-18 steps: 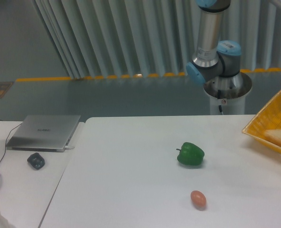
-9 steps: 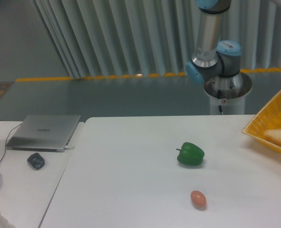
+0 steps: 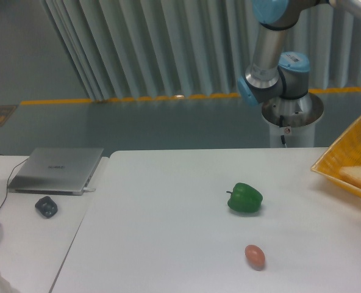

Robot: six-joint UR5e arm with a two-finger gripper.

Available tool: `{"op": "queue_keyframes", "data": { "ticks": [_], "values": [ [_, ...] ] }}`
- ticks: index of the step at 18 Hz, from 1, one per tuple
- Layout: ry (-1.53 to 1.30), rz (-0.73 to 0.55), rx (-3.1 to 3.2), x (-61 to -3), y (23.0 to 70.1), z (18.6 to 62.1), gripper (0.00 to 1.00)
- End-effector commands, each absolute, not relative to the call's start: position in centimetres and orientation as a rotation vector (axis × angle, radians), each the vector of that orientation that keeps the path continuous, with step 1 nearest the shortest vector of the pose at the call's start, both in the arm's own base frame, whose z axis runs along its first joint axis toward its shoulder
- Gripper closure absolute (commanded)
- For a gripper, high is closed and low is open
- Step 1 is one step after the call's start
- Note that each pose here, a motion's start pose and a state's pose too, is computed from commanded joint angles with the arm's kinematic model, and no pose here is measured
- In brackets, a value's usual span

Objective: Place the yellow pepper in a basket

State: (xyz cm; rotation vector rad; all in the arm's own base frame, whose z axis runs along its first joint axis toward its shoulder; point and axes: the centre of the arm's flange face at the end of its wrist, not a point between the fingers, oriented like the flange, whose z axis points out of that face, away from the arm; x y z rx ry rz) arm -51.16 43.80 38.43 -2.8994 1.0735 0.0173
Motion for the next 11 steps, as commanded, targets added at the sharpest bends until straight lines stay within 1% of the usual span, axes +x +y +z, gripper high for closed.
{"op": "queue_keyframes", "data": {
  "ticks": [3,11],
  "values": [
    [1.120,0.036,-2.952,-50.63,44.24,38.11,0.00],
    [1.124,0.040,-2.949,-50.59,44.35,38.20,0.00]
  ]
}}
